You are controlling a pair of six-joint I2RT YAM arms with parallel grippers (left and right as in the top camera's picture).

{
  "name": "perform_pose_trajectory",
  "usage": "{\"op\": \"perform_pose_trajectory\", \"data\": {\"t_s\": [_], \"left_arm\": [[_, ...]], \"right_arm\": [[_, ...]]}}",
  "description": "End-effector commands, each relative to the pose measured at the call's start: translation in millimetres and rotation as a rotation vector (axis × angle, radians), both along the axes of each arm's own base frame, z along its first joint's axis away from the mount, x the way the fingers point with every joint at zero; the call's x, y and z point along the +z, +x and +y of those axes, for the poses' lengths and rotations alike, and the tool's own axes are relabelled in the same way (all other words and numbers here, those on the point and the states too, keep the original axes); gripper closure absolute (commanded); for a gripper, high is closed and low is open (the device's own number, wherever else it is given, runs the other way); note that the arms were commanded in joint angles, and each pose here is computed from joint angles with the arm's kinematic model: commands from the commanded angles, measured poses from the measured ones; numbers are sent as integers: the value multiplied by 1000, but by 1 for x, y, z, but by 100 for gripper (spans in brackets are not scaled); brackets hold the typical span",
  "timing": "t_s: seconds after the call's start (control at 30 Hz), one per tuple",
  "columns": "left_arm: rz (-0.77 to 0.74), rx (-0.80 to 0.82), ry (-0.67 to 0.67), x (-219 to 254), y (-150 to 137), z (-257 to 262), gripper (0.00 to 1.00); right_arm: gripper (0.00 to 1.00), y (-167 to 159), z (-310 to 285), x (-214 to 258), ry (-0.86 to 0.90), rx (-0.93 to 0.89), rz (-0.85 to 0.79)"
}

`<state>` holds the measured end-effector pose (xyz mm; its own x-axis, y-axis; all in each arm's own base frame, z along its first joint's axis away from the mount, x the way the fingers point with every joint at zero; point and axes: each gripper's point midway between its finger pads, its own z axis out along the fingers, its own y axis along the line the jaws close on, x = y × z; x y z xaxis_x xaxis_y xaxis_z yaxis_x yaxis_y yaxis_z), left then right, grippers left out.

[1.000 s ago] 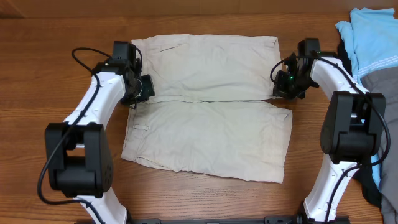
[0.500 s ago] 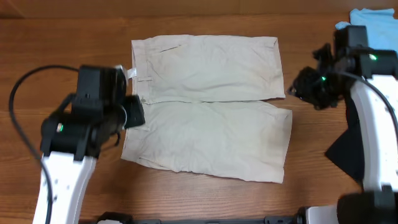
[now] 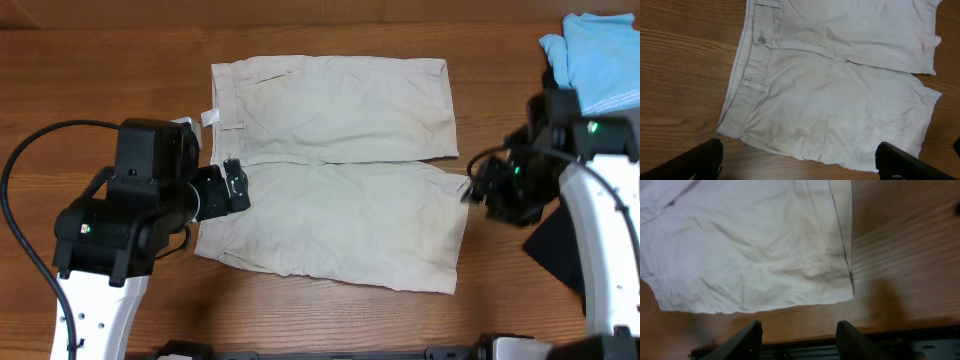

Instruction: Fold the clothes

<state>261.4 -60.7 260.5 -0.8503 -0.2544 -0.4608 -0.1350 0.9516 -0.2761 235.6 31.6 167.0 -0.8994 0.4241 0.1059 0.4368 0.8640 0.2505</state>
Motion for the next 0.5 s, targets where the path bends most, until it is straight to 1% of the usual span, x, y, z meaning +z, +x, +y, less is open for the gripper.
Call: {"op": "perform_pose_trajectory", "data": {"t_s": [0.0,0.1,0.13,0.23,0.3,0.33,0.37,0.47], "left_arm": [[14,7,4,-4,1,0,0],[23,7,6,-6,3,0,0],[25,7,6,-6,3,0,0],[36,7,8,-9,4,0,0],[42,7,9,-11,5,0,0],[50,8,11,-13,6,0,0],[55,8,12,-14,7,0,0],[65,8,14,-17,8,-1,0]], "right_arm": [[47,-25,3,-5,12,-122,-14],[44,-41,4,-15,17,-197,-27],[42,-46,5,-19,18,-212,-27],[4,-64,7,-37,24,-255,2],[9,-71,8,-52,26,-255,23],[18,-76,12,-68,52,-256,47],[24,-77,16,-75,73,-262,57],[33,-79,20,-101,99,-310,93]]}}
